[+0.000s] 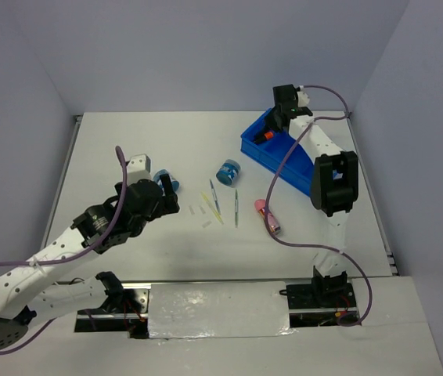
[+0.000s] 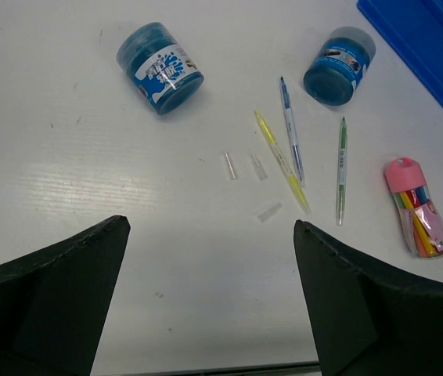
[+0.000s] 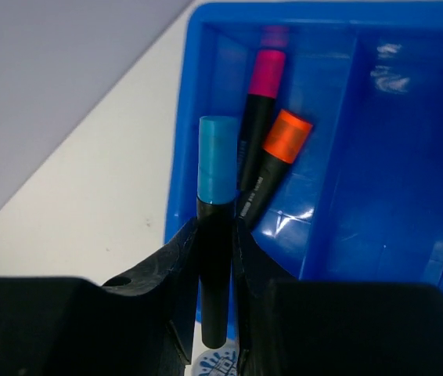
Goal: Sort the stationery into containers
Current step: Place the pen in the storage box.
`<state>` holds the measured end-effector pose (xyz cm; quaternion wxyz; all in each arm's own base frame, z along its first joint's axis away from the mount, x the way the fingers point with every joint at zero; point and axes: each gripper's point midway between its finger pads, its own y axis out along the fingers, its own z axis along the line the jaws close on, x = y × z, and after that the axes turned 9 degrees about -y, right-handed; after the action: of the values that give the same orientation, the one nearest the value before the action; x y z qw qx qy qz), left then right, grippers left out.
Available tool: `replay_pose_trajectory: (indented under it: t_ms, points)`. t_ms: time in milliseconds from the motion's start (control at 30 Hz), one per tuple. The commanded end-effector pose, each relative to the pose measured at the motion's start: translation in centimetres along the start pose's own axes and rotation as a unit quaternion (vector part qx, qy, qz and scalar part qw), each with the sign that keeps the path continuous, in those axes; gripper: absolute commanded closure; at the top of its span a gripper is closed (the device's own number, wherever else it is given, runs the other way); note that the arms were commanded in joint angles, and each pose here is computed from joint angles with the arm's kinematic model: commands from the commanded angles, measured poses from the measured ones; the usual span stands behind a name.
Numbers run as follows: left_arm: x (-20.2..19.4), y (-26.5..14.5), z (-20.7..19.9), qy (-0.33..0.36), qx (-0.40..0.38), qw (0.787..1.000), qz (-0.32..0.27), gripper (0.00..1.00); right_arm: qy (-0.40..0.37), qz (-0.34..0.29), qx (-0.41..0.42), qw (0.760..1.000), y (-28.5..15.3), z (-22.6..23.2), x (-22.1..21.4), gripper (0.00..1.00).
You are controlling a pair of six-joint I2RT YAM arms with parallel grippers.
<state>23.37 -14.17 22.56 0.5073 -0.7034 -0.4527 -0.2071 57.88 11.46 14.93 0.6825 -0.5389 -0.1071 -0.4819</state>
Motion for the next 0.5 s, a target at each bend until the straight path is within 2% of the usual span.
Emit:
replay_pose_trajectory:
  t_ms: [0, 100, 133, 167, 233, 367, 467]
  points:
    - [0.0, -0.1, -0.5, 0.014, -0.024, 1.000, 0.000, 0.01, 0.009, 0.003, 0.009, 1.000, -0.3, 0.9, 0.8, 0.85]
    - [-0.6, 0.0, -0.6, 0.023, -0.032, 0.999, 0.010, 0.01, 0.003, 0.002, 0.008, 1.000, 0.0, 1.0, 0.8, 0.70]
    - [-0.8, 0.1, -0.7, 0.025, -0.033, 0.999, 0.014, 0.01, 0.001, 0.000, 0.008, 1.000, 0.1, 1.0, 1.1, 0.61]
    - [-1.1, 0.2, -0.5, 0.026, -0.031, 0.999, 0.017, 0.01, -0.002, 0.002, 0.007, 1.000, 0.1, 1.0, 1.0, 0.44]
    - [-1.5, 0.4, -0.4, 0.031, -0.029, 0.999, 0.023, 0.01, -0.009, -0.004, 0.006, 1.000, -0.4, 1.4, 1.6, 0.32]
    - [-2.0, 0.6, 0.0, 0.040, -0.020, 0.999, 0.030, 0.01, -0.033, -0.038, 0.026, 0.998, -3.9, 2.8, 4.2, 0.19]
    - [-2.2, 0.7, 0.3, 0.043, -0.015, 0.998, 0.033, 0.01, -0.061, -0.059, 0.037, 0.996, -6.2, 3.6, 5.6, 0.18]
